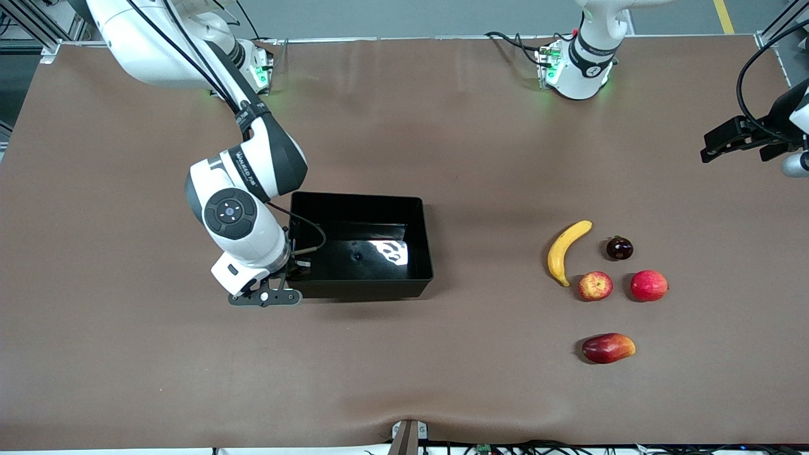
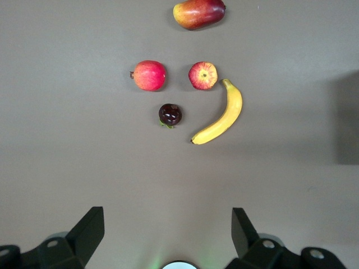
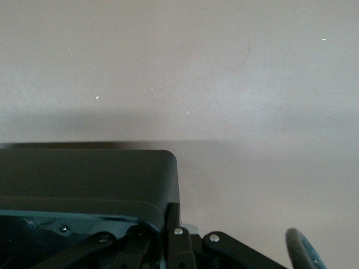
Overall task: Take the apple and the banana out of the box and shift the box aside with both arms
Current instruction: 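Drag the black box with the right gripper toward the right arm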
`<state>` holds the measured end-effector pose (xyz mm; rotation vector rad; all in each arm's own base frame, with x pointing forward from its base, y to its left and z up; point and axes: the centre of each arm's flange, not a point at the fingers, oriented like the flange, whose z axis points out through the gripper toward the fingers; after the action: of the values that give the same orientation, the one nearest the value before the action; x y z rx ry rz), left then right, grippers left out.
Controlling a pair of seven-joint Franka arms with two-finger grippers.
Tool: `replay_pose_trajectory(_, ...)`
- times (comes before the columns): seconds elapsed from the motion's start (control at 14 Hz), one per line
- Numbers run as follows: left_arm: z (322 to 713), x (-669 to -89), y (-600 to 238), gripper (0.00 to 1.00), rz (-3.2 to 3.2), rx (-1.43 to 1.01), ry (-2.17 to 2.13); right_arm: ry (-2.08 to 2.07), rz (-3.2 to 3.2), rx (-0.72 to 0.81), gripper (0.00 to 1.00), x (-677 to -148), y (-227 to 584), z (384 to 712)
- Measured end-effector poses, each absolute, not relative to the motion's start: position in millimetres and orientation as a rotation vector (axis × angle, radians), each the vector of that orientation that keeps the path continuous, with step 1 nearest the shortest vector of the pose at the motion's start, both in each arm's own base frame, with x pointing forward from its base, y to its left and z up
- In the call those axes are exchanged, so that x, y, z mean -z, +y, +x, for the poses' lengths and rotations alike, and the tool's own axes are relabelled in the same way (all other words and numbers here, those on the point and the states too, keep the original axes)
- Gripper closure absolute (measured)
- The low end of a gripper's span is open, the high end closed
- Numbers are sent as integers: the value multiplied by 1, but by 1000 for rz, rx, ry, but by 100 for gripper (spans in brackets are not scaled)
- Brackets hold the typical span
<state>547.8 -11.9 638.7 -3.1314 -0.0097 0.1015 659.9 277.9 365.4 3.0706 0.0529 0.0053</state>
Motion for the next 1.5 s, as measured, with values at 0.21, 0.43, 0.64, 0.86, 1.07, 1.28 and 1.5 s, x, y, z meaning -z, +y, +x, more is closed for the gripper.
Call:
replay_pose_trajectory(0.21, 548, -639, -12, 0, -3131, -102, -10, 55, 3065, 21, 94, -377, 252, 665)
replay_pose_trajectory(0.43, 548, -639, -12, 0, -3131, -102, -10, 86, 3055, 36, 94, -393, 218, 671)
replay_pose_trajectory(0.64, 548, -639, -12, 0, -3131, -102, -9, 135, 3047, 51, 94, -406, 186, 676)
replay_pose_trajectory(0.86, 548, -636, -12, 0, -3131, -109, -10, 190, 3043, 65, 94, -410, 155, 682)
replay_pose_trajectory(1.07, 549, -634, -12, 0, -3131, -115, -10, 236, 3039, 68, 94, -412, 127, 688)
replay_pose_trajectory(1.28, 550, -634, -12, 0, -3131, -117, -10, 283, 3031, 65, 94, -418, 90, 693)
replay_pose_trajectory(1.5, 550, -634, -12, 0, -3131, -117, -10, 281, 3020, 66, 94, -421, 53, 696)
